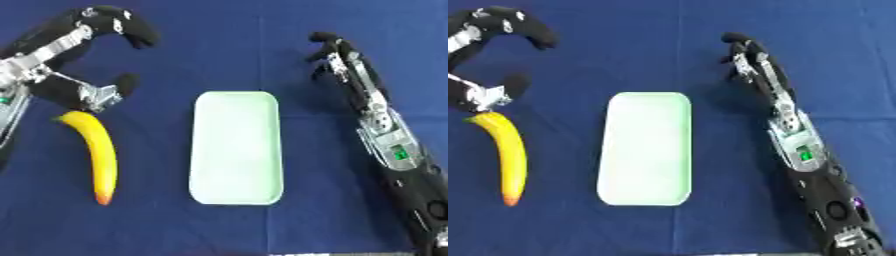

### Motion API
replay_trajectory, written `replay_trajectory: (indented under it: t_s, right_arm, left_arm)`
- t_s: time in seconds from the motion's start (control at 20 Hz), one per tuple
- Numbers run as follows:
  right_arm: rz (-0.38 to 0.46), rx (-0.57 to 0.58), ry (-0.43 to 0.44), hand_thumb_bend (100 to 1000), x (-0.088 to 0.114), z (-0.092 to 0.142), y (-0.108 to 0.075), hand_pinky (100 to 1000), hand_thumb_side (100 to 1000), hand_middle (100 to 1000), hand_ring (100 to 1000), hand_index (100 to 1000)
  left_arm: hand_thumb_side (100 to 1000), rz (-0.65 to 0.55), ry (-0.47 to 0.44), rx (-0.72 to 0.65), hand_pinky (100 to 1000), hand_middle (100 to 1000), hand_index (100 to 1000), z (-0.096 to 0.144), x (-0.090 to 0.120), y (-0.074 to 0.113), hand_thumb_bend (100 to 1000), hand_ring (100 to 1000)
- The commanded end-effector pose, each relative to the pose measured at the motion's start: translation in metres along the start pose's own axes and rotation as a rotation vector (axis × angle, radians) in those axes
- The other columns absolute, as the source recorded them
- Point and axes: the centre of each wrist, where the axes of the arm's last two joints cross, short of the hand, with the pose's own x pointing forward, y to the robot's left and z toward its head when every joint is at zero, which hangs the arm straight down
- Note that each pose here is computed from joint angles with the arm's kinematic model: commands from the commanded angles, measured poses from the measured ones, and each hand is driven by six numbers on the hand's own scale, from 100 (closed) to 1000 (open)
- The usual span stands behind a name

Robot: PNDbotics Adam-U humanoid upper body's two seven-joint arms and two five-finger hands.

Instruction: Pick up objects on the table and place them in the box.

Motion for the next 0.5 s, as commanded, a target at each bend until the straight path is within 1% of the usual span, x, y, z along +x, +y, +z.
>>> replay_trajectory:
  t_s: [0.05,0.1,0.15,0.2,0.25,0.3,0.35,0.5]
  right_arm:
    - [0.019,-0.003,-0.032,100,0.008,-0.007,-0.008,465,855,829,670,886]
    - [0.022,-0.002,-0.028,100,0.007,-0.006,-0.008,465,856,829,670,886]
    - [0.024,-0.002,-0.024,100,0.006,-0.005,-0.009,465,853,830,670,886]
    - [0.026,-0.002,-0.016,100,0.004,-0.002,-0.009,465,853,830,670,886]
    - [0.026,-0.003,-0.011,100,0.003,0.000,-0.009,465,853,830,670,886]
    - [0.025,-0.005,-0.007,100,0.002,0.001,-0.009,465,852,830,670,886]
    - [0.025,-0.006,-0.006,100,0.001,0.002,-0.009,465,852,830,670,886]
    - [0.028,-0.009,-0.004,100,0.001,0.002,-0.011,465,852,830,670,886]
  left_arm:
    - [553,-0.223,-0.024,-0.310,762,799,885,0.006,0.012,0.030,100,783]
    - [553,-0.287,-0.029,-0.413,729,785,878,0.010,0.015,0.036,100,768]
    - [564,-0.334,-0.031,-0.490,808,813,896,0.014,0.017,0.042,100,812]
    - [561,-0.384,-0.033,-0.563,812,813,898,0.020,0.020,0.049,108,814]
    - [531,-0.415,-0.036,-0.601,831,830,909,0.026,0.022,0.053,147,830]
    - [487,-0.432,-0.039,-0.606,832,836,909,0.033,0.022,0.054,146,832]
    - [465,-0.443,-0.042,-0.597,830,839,910,0.038,0.022,0.054,140,834]
    - [423,-0.455,-0.038,-0.528,838,846,906,0.054,0.019,0.048,143,840]
